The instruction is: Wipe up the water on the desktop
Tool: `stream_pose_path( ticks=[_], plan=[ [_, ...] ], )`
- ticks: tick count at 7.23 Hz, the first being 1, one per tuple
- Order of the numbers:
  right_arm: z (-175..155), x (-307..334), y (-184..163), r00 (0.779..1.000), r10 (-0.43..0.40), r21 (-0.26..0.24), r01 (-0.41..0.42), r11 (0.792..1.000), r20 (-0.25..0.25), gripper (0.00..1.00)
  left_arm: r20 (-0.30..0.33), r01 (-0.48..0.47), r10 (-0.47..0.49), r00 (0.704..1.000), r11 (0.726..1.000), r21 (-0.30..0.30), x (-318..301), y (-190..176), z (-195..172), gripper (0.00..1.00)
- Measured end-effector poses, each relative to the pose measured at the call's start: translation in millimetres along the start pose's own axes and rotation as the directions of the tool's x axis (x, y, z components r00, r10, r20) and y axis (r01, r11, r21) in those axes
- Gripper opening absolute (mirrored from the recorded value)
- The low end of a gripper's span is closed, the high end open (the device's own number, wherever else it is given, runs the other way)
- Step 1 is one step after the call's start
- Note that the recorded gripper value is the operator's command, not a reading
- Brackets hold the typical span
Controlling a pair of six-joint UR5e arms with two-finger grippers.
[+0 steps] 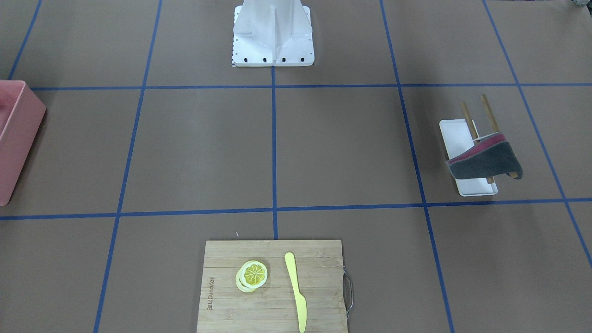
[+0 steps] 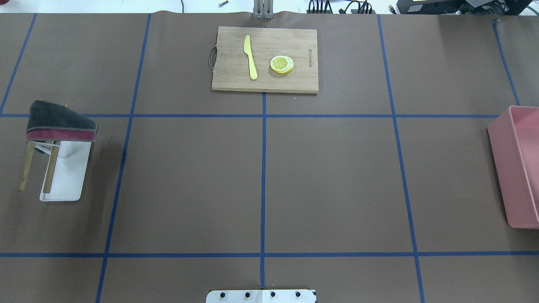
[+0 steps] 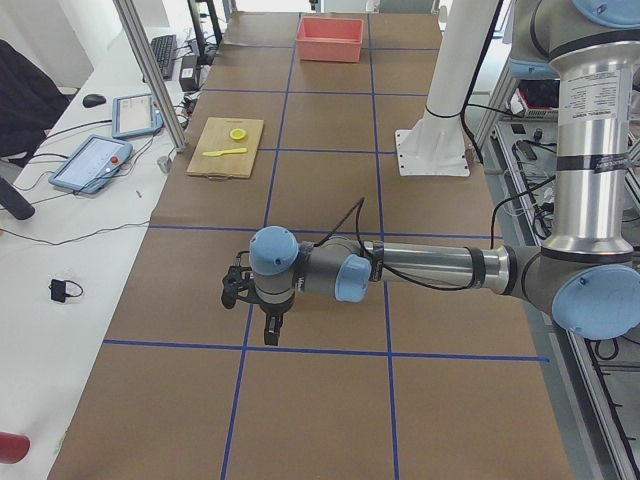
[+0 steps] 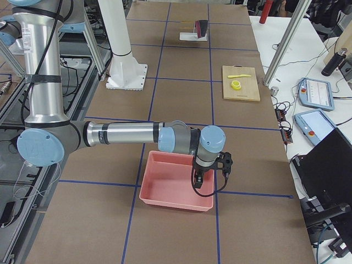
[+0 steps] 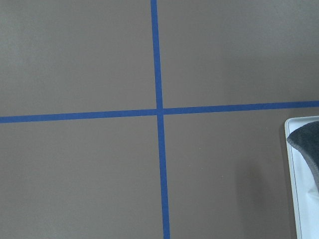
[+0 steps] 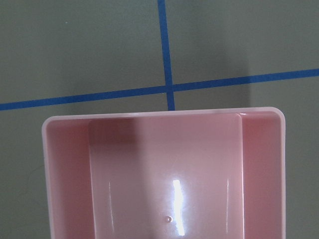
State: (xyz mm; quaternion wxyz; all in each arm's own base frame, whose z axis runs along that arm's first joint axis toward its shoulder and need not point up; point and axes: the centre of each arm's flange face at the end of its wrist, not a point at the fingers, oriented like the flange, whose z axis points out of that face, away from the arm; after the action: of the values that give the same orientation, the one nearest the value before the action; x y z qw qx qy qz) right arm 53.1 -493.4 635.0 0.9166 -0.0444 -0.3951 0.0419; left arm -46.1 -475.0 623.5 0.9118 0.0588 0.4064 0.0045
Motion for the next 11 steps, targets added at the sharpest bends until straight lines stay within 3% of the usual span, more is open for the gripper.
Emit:
stream_pose_path(
  ticks=[4, 7, 11],
  plan=[
    [-3, -4, -1, 1.000, -0.008, 0.006, 0.008, 1.000, 0.010, 1.00, -0.006, 0.017, -0.016, 1.000, 1.000, 0.021, 9, -5, -8, 0.98],
    [-11, -14, -2, 1.000, -0.023, 0.024, 0.023, 0.999, 0.009, 1.00, -0.104, 0.236, -0.233, 0.967, 0.972, 0.017, 57, -35, -18, 0.98],
    [-11, -19, -3, 0.999, -0.044, 0.029, 0.044, 0.999, 0.002, 1.00, -0.102, 0.312, -0.315, 0.943, 0.949, -0.044, 170, -56, 39, 0.98]
  ],
)
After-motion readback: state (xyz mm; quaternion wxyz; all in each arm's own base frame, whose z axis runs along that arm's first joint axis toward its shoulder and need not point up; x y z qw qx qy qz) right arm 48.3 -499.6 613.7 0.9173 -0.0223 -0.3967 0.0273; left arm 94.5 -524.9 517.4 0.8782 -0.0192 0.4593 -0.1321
